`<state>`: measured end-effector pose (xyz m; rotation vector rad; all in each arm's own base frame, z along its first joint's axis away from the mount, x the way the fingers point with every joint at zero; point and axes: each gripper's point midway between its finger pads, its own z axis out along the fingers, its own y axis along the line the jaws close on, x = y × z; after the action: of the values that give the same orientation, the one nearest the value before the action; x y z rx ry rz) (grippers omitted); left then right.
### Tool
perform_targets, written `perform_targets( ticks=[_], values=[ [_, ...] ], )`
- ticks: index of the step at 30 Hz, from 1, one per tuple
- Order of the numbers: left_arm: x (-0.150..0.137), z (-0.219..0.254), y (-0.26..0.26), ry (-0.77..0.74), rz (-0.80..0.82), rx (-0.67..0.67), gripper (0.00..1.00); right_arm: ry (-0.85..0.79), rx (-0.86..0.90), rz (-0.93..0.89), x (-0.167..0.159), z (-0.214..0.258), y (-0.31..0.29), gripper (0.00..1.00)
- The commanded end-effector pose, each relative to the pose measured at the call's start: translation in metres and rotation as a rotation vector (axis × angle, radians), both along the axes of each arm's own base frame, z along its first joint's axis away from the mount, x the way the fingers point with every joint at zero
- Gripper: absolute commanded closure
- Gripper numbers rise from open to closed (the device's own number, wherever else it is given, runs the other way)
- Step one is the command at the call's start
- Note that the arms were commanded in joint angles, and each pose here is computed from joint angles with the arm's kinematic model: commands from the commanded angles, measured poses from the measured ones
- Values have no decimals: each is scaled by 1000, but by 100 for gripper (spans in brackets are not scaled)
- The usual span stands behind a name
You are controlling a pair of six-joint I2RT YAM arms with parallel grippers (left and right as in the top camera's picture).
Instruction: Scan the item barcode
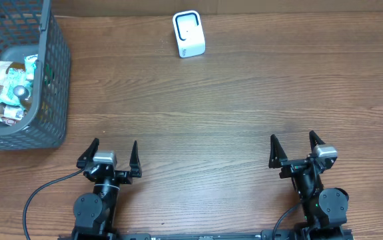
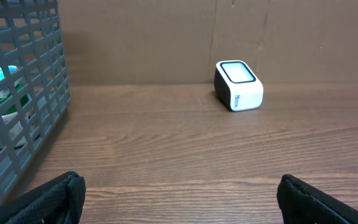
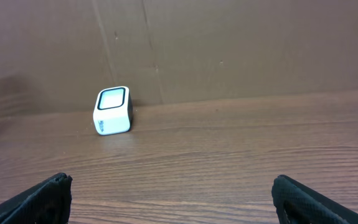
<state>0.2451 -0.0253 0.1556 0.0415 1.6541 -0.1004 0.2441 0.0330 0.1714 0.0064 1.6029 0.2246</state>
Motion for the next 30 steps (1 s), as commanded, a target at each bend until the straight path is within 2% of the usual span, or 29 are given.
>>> perform_targets(
  ticks=[1, 10, 18, 21, 26, 30],
  values=[
    [-1, 1, -3, -10, -16, 20, 0, -4, -4, 2, 0, -2, 1, 0],
    [0, 7, -3, -29, -17, -21, 1, -4, -4, 2, 0, -2, 1, 0],
    [-1, 0, -7, -3, -42, 6, 1, -4, -4, 2, 0, -2, 1, 0],
    [-1, 11, -7, -29, -38, -34, 0, -4, -4, 1, 0, -2, 1, 0],
    [-11, 62, -12, -105, -76, -108, 1, -4, -4, 2, 0, -2, 1, 0],
    [-31, 133, -12, -158, -93, -112, 0, -4, -4, 2, 0, -2, 1, 0]
  ],
)
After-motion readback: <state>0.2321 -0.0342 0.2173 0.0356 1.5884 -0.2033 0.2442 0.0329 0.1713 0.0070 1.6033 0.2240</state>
